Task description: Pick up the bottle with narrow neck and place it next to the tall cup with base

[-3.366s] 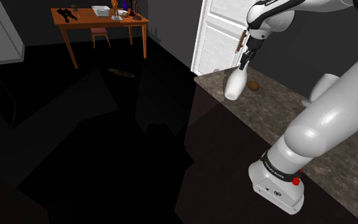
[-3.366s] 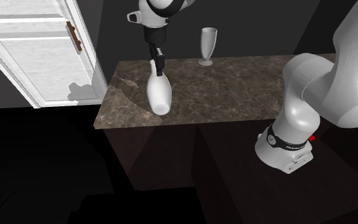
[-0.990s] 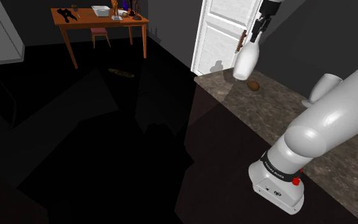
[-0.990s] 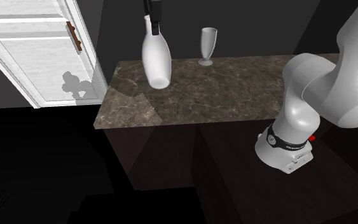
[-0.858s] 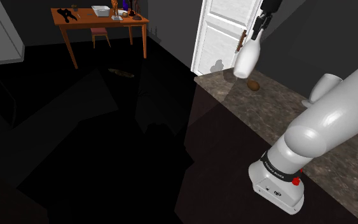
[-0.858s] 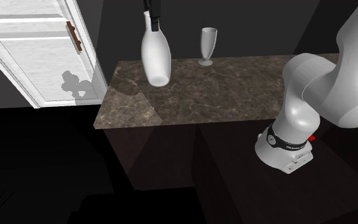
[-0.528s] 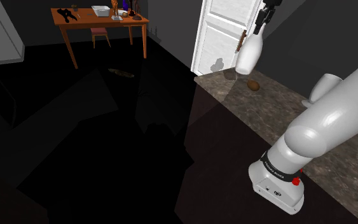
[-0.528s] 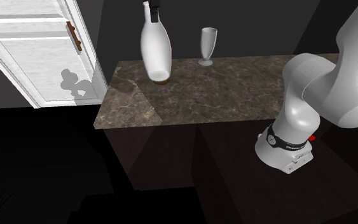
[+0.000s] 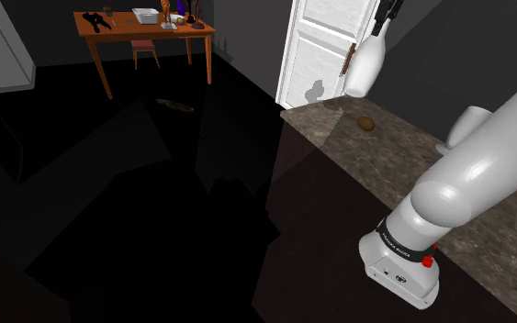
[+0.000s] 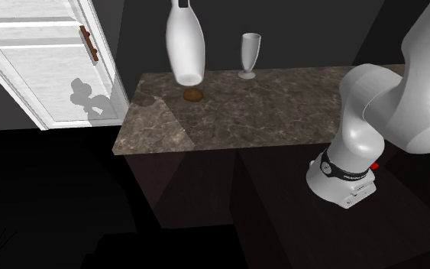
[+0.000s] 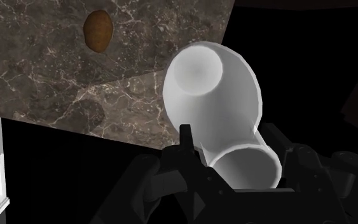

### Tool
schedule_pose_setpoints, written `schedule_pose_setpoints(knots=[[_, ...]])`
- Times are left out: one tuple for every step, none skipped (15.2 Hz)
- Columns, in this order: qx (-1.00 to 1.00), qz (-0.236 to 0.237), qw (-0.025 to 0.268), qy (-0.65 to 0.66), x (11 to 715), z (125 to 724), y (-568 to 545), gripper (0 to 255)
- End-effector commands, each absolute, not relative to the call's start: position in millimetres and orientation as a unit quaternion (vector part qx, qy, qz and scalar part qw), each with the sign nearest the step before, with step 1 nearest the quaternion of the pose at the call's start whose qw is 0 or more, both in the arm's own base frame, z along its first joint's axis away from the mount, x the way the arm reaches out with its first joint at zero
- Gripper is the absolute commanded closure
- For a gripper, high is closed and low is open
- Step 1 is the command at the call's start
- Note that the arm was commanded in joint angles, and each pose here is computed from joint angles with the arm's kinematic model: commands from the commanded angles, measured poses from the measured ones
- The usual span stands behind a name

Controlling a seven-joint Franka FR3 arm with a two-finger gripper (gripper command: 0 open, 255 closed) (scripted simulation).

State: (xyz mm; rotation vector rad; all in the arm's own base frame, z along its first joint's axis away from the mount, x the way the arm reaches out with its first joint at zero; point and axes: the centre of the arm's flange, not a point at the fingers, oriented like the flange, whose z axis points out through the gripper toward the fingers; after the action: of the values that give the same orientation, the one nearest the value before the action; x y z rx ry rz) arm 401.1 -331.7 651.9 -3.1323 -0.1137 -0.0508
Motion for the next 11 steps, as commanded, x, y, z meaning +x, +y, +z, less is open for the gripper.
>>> schedule_pose_setpoints(knots=[[-0.999,-0.016,0.003,-0.036,400,664,-331,255],[-0.999,-0.016,0.003,-0.036,400,669,-331,255],[-0.999,-0.016,0.003,-0.036,400,674,-331,255],[-0.999,-0.016,0.003,-0.036,400,679,-331,255],[-0.999,-0.016,0.003,-0.036,400,685,-331,255],[-0.999,-0.016,0.003,-0.036,400,690,-331,255],[-0.999,-0.016,0.003,-0.036,400,695,-331,255],[-0.999,-0.016,0.003,-0.036,400,700,-331,255],[-0.999,-0.016,0.003,-0.036,400,706,-331,255],[-0.999,-0.016,0.003,-0.036,400,711,-331,255],[-0.999,-0.016,0.003,-0.036,400,716,-331,255]])
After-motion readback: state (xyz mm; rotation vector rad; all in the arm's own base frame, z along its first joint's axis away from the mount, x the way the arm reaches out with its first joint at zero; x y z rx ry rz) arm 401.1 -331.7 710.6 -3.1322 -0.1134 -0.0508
